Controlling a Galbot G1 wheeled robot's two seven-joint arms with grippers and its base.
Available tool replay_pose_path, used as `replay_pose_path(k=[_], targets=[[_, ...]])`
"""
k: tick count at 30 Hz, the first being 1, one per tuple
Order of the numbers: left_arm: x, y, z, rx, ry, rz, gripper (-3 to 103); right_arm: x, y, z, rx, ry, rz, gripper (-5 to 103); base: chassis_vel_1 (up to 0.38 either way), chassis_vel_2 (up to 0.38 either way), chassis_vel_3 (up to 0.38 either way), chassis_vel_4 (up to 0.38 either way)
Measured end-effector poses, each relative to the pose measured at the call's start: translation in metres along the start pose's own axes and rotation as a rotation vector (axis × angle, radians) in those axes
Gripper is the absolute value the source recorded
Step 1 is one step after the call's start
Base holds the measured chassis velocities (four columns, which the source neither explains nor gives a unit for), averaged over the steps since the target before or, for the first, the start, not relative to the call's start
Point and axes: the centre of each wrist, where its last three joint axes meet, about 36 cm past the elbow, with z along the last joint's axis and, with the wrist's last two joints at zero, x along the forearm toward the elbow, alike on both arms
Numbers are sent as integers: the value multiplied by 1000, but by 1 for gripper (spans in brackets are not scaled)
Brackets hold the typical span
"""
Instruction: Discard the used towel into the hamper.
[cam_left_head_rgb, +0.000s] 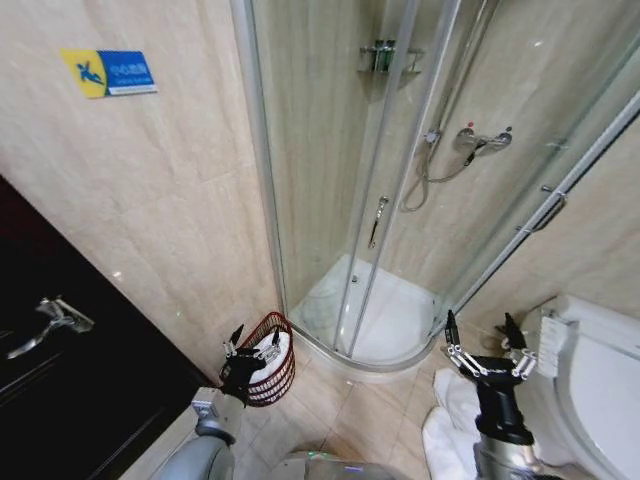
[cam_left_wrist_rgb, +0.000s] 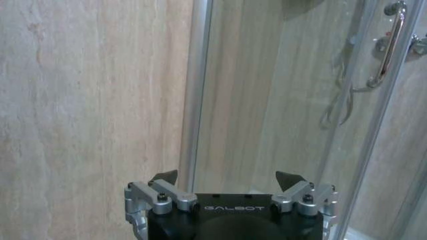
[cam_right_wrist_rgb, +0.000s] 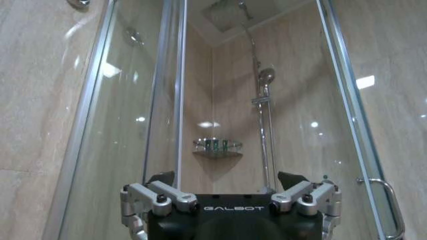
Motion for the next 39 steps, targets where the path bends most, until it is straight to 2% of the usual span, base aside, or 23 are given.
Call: replay_pose_path(k=[19, 39], targets=[[0, 0, 0, 0, 0, 0, 99, 1, -1, 3, 2, 4, 2, 100, -15, -15, -16, -15], [0, 0, 0, 0, 0, 0, 99, 2, -5, 2, 5, -8, 20, 100, -109, -107, -100, -107]])
